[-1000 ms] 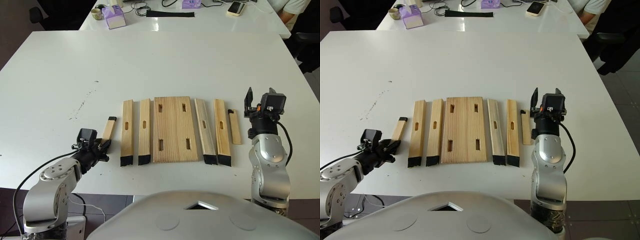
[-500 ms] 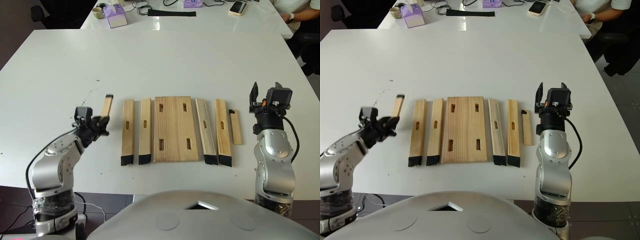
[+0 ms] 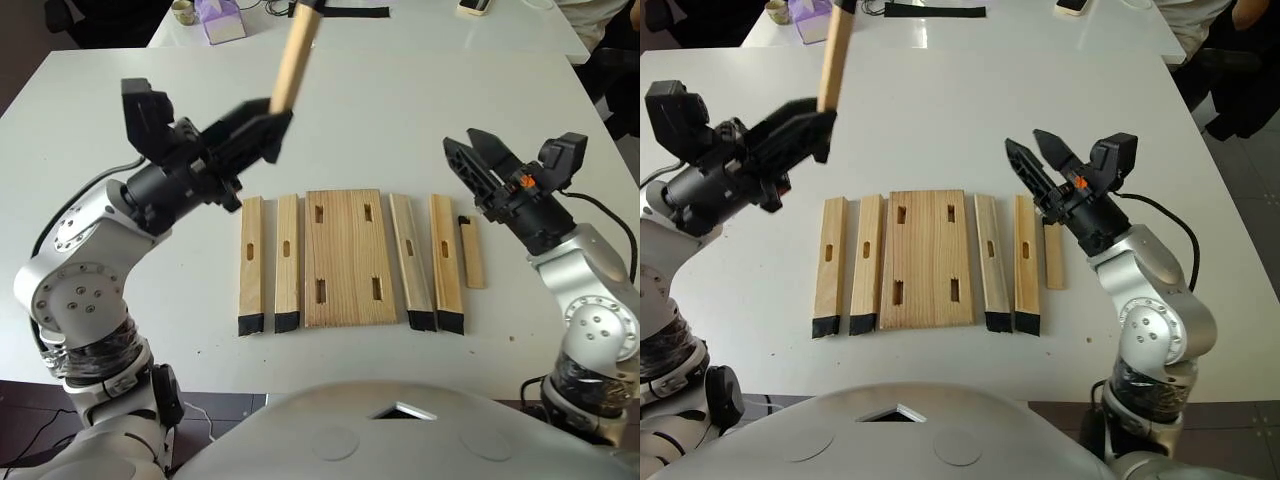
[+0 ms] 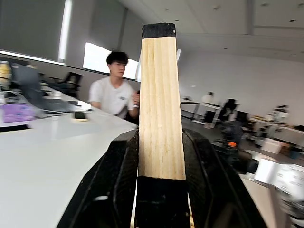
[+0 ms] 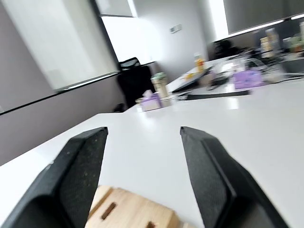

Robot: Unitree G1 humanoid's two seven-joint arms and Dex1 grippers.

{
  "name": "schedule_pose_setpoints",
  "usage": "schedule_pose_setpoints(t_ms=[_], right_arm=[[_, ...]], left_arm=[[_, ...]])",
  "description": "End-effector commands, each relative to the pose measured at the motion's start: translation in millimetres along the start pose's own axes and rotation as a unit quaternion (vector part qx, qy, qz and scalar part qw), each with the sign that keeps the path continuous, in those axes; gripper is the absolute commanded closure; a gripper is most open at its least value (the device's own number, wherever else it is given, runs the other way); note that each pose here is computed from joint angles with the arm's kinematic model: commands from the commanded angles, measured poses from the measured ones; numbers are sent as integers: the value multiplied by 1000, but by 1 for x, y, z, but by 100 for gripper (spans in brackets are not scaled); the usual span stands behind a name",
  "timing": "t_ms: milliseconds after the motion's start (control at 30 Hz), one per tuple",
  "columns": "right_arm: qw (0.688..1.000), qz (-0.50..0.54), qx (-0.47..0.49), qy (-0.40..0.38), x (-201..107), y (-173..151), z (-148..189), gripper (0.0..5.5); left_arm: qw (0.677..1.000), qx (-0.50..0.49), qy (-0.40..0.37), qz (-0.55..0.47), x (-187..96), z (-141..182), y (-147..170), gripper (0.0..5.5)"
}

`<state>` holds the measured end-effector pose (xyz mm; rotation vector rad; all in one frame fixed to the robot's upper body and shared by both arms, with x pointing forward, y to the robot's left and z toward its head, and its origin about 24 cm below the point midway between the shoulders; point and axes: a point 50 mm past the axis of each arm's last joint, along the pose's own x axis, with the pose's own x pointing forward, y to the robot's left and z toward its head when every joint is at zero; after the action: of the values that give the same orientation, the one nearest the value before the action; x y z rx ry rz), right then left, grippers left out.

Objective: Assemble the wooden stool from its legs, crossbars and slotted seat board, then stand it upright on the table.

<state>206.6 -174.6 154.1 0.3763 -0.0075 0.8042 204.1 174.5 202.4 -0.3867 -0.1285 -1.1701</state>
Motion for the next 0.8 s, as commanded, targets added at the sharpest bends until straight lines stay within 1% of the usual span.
schedule_pose_setpoints(t_ms=[33, 167, 333, 600, 800], right_arm=[[970, 222, 45, 85, 4, 22, 23, 267], [948, 293, 51, 112, 12, 30, 35, 267], [932, 335, 58, 127, 17, 41, 41, 267], [928, 349, 38, 128, 19, 51, 44, 267], [929, 347, 27, 124, 23, 51, 47, 267]], left_arm=[[984, -53, 54, -160, 13, -11, -24, 418], [976, -61, 79, -192, 17, -17, -21, 418], [972, -63, 93, -207, 22, -23, -19, 418], [971, -52, 116, -200, 21, -28, -16, 418], [972, -33, 128, -195, 22, -33, -14, 418]])
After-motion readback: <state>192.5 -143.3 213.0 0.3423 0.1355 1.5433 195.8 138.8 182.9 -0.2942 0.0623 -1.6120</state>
